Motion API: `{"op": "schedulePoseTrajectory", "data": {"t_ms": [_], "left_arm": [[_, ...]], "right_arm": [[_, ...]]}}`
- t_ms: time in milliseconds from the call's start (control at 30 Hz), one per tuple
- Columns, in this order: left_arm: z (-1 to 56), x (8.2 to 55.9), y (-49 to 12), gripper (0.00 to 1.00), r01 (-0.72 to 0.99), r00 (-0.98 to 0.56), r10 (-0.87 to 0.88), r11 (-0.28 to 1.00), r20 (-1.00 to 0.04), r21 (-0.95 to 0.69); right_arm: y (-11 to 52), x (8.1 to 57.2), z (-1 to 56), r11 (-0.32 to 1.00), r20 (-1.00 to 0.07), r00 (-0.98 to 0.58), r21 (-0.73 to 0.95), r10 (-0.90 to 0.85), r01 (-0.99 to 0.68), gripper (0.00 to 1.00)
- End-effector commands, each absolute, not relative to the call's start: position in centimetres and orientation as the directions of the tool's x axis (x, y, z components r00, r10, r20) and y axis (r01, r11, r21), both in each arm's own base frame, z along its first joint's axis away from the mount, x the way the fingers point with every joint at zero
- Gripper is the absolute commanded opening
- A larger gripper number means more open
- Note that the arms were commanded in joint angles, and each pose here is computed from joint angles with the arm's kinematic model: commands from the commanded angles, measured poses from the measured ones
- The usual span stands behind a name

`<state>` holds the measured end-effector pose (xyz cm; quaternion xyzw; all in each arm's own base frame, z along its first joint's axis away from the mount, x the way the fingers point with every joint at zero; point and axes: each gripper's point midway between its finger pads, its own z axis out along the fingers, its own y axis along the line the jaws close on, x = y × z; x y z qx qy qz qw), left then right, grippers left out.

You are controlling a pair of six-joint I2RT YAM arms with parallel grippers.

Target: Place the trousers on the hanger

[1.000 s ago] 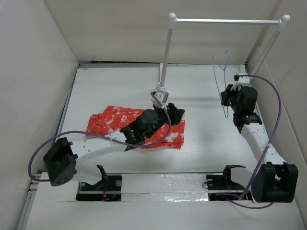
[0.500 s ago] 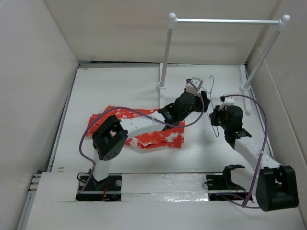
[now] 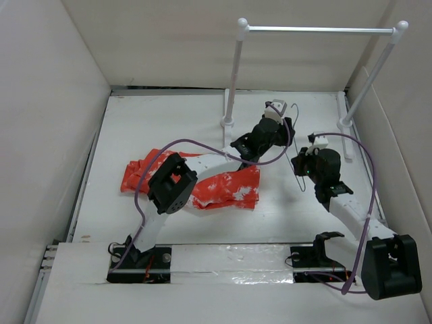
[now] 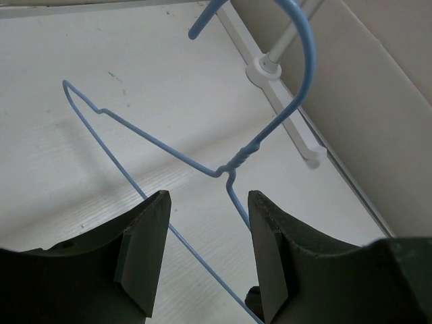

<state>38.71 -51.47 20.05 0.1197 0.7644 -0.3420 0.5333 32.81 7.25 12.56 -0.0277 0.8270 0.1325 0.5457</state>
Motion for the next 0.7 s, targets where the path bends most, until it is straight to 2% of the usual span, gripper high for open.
{"op": "schedulePoseTrajectory", "data": {"t_ms": [0, 200, 433, 533, 633, 667], "left_arm": [[23.9, 39.7, -52.4, 0.47, 0.601, -0.333, -0.257, 0.684, -0.907, -0.414], [23.5, 39.8, -53.4, 0.45, 0.629, -0.33, -0.249, 0.661, -0.911, -0.409], [23.6, 42.3, -53.5, 0.4, 0.605, -0.327, -0.268, 0.678, -0.906, -0.419], [21.9, 42.8, -53.6, 0.31, 0.589, -0.362, -0.253, 0.684, -0.897, -0.431], [21.4, 43.0, -53.0, 0.11, 0.573, -0.377, -0.263, 0.688, -0.888, -0.446], [21.3, 42.9, -52.8, 0.0, 0.569, -0.378, -0.268, 0.688, -0.886, -0.45]], "right_arm": [[7.8, 33.8, 14.1, 0.958, -0.935, -0.339, 0.187, 0.106, -0.218, 0.0], [8.4, 34.0, 13.5, 0.952, -0.93, -0.352, 0.197, 0.107, -0.233, 0.0], [9.1, 34.1, 12.9, 0.953, -0.922, -0.373, 0.198, 0.102, -0.23, 0.0], [9.4, 33.7, 12.2, 0.953, -0.917, -0.386, 0.196, 0.095, -0.23, 0.0], [9.4, 33.1, 11.8, 0.956, -0.914, -0.394, 0.194, 0.096, -0.219, 0.0], [9.2, 32.9, 11.6, 0.958, -0.913, -0.397, 0.192, 0.095, -0.212, 0.01]]}}
